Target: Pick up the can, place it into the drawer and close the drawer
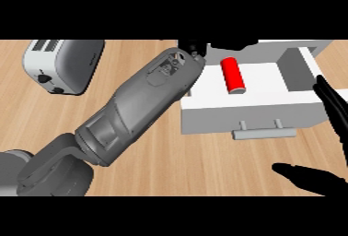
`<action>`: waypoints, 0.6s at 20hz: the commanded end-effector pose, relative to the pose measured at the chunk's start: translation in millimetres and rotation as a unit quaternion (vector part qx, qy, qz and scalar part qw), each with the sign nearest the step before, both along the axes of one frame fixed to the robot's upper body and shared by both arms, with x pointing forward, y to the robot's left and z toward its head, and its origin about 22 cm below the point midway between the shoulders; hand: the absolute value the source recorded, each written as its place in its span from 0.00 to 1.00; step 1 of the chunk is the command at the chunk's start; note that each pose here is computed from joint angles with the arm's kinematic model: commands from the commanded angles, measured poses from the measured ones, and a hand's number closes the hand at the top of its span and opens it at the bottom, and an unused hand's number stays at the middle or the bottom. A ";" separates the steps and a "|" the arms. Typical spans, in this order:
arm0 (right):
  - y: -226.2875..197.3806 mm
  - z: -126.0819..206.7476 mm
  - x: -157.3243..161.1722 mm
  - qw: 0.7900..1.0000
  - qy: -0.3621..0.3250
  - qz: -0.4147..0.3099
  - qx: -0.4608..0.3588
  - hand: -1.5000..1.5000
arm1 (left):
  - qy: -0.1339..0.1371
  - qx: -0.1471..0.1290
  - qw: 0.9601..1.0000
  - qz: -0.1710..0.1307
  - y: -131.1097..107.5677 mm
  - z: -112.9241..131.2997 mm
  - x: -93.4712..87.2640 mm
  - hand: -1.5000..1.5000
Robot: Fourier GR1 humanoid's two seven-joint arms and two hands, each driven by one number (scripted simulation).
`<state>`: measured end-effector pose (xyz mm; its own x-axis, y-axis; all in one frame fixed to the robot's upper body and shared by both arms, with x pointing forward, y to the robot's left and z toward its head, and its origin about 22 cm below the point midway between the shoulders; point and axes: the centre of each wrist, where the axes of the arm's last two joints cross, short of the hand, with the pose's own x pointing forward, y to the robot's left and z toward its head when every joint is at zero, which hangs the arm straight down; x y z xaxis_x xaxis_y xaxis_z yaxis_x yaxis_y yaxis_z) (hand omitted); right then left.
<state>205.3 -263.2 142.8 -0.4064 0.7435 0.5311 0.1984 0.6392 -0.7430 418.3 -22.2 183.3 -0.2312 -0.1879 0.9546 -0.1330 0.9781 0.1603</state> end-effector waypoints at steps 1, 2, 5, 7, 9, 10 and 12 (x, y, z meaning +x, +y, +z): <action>12.7 -12.4 16.6 0.996 -0.001 -0.029 -0.086 0.00 | 0.007 -0.015 1.000 -0.016 -5.2 20.2 0.3 0.00; 27.5 -19.2 12.0 0.995 0.004 -0.012 -0.096 0.00 | 0.009 -0.010 1.000 -0.009 2.0 -5.7 -1.5 0.00; 23.1 -37.4 25.2 0.990 0.025 -0.039 -0.133 0.00 | 0.005 -0.015 1.000 -0.005 -3.8 13.4 -0.5 0.00; 23.6 -50.1 40.9 0.986 0.037 -0.055 -0.155 0.00 | 0.005 -0.014 1.000 -0.002 4.4 6.9 1.3 0.00; 26.3 -72.0 45.8 0.982 0.028 -0.064 -0.175 0.00 | 0.013 -0.005 1.000 0.000 10.7 15.3 3.6 0.00; 39.3 -78.3 49.8 0.984 0.033 -0.060 -0.164 0.00 | 0.010 -0.007 1.000 0.005 16.5 21.0 3.4 0.00; 39.6 -89.6 58.4 0.987 0.026 -0.072 -0.140 0.00 | 0.015 -0.008 1.000 0.007 34.8 20.2 10.4 0.00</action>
